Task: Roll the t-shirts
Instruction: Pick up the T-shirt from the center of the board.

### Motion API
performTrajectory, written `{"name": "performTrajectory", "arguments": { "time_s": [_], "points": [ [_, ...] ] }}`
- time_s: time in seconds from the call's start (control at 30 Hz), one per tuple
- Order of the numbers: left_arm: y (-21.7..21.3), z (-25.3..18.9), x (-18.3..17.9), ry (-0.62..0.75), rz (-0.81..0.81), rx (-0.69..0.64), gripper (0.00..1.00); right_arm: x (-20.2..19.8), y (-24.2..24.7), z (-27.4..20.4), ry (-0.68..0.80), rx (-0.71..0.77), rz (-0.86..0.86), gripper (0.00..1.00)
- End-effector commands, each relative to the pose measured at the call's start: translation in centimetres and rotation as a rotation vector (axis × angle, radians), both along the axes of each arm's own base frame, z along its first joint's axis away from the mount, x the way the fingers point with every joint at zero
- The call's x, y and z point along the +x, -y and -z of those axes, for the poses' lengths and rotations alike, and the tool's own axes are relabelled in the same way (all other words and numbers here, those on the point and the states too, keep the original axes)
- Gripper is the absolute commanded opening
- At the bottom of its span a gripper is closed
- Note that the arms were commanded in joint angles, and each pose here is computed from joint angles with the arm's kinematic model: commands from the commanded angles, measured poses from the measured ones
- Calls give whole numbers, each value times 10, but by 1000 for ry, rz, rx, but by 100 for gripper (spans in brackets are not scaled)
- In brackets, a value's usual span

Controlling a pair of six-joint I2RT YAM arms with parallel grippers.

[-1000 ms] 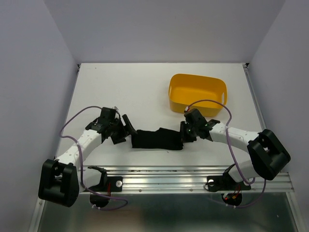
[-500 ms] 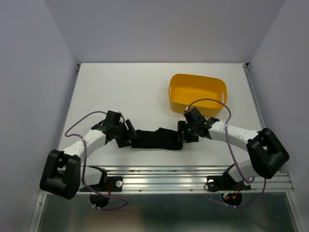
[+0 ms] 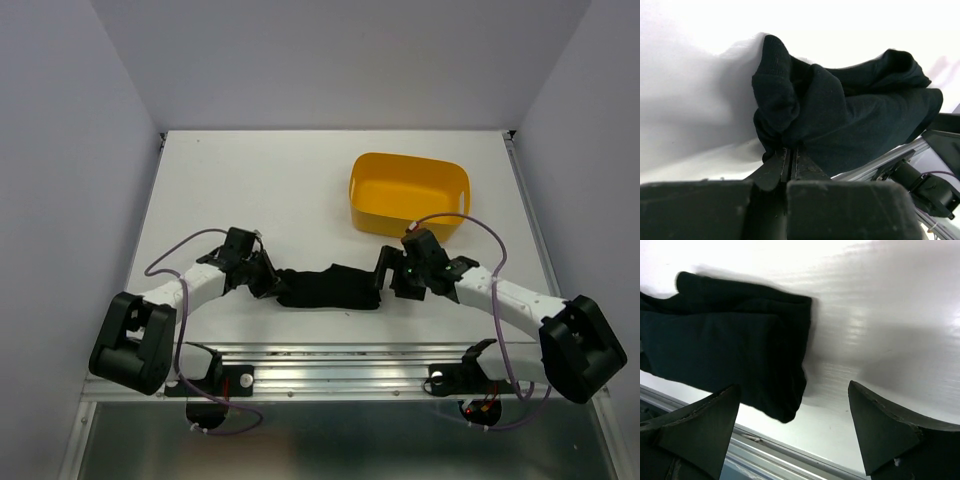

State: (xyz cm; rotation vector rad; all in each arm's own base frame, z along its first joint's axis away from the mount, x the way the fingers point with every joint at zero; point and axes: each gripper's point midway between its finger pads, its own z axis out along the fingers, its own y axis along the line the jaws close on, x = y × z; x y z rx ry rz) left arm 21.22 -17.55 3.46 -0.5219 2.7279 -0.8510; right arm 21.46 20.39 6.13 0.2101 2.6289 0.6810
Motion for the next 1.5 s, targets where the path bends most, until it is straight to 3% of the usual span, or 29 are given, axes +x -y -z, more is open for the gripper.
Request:
{"name": "performTrajectory", "arguments": {
  "time_s": [0.0,0.2,0.33,0.63,0.73,0.83,0.9,1.17,1.47],
  "points": [
    [4,3,3,8,24,-1,0,-1,-11,12,-48,124,76,92],
    [4,1,7,17,20,2,0,-2,-11,31,-81,151,135,80],
    [5,0,10,25,23,4,0,-3,-7,45,-97,130,153,78],
    [3,-1,14,34,20,24,0,-8,7,79,-124,94,248,54],
    [1,2,14,27,20,34,0,-10,7,85,-134,102,259,38],
    [1,2,15,28,22,37,0,-5,8,78,-105,109,270,12],
    [1,2,16,34,21,43,0,0,9,71,-82,100,274,1],
    [2,-32,36,128,35,70,0,31,17,6,99,43,271,1],
    [5,-91,63,263,37,73,0,43,15,-42,173,55,259,1]
  ]
}}
